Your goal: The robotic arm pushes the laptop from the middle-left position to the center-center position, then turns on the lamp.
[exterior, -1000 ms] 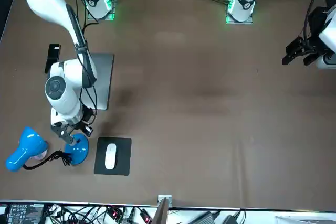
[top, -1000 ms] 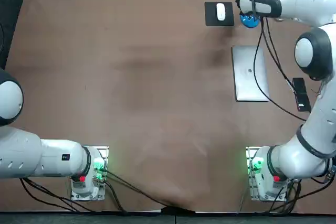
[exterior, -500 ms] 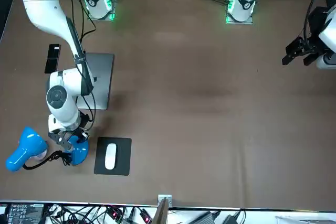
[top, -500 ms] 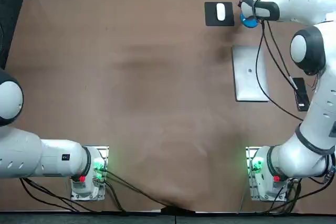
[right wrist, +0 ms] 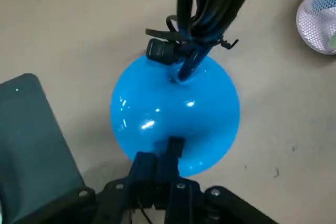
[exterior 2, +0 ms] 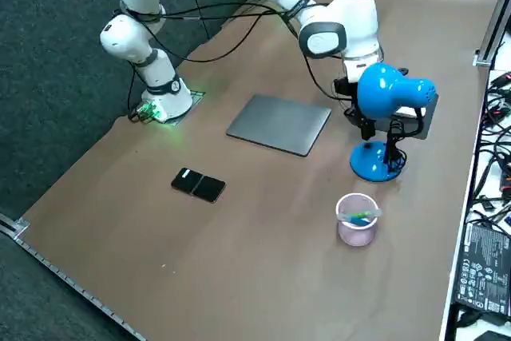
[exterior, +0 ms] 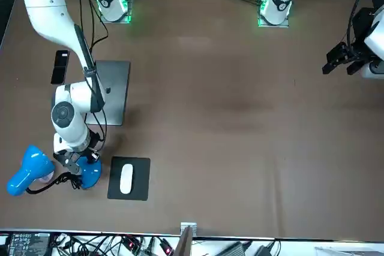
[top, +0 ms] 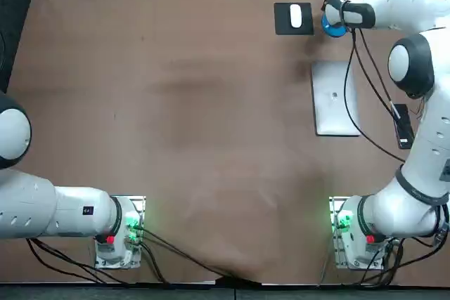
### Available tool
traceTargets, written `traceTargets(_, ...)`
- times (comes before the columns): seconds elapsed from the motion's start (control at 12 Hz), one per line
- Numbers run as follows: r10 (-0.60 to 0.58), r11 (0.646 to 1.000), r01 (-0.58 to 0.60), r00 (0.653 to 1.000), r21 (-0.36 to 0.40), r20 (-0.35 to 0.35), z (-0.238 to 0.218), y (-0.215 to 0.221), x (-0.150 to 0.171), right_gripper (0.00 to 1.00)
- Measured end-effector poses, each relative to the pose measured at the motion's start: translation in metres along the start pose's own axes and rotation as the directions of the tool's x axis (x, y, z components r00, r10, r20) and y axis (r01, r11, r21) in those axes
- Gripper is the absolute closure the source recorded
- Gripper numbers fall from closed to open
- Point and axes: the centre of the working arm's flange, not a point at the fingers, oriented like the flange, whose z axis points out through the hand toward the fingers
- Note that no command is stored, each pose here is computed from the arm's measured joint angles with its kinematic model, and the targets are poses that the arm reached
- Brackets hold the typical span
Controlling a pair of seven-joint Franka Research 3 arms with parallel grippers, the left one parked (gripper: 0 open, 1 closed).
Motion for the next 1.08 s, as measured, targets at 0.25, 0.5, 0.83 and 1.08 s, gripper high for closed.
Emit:
traceTargets(0.25,0.004,1.000,-0.004,1.000,-0.002,0.000,0.0067,0.0011,0.0029,0.98)
traceTargets(0.5,0.010,1.000,-0.010,1.000,-0.004,0.000,0.0119,0.0039,0.0064,0.98)
traceTargets(0.83,0.011,1.000,-0.011,1.000,-0.003,-0.002,0.0125,0.0029,0.0078,0.98)
traceTargets(1.08,0.011,1.000,-0.011,1.000,0.000,-0.005,0.0127,0.0030,0.0086,0.98)
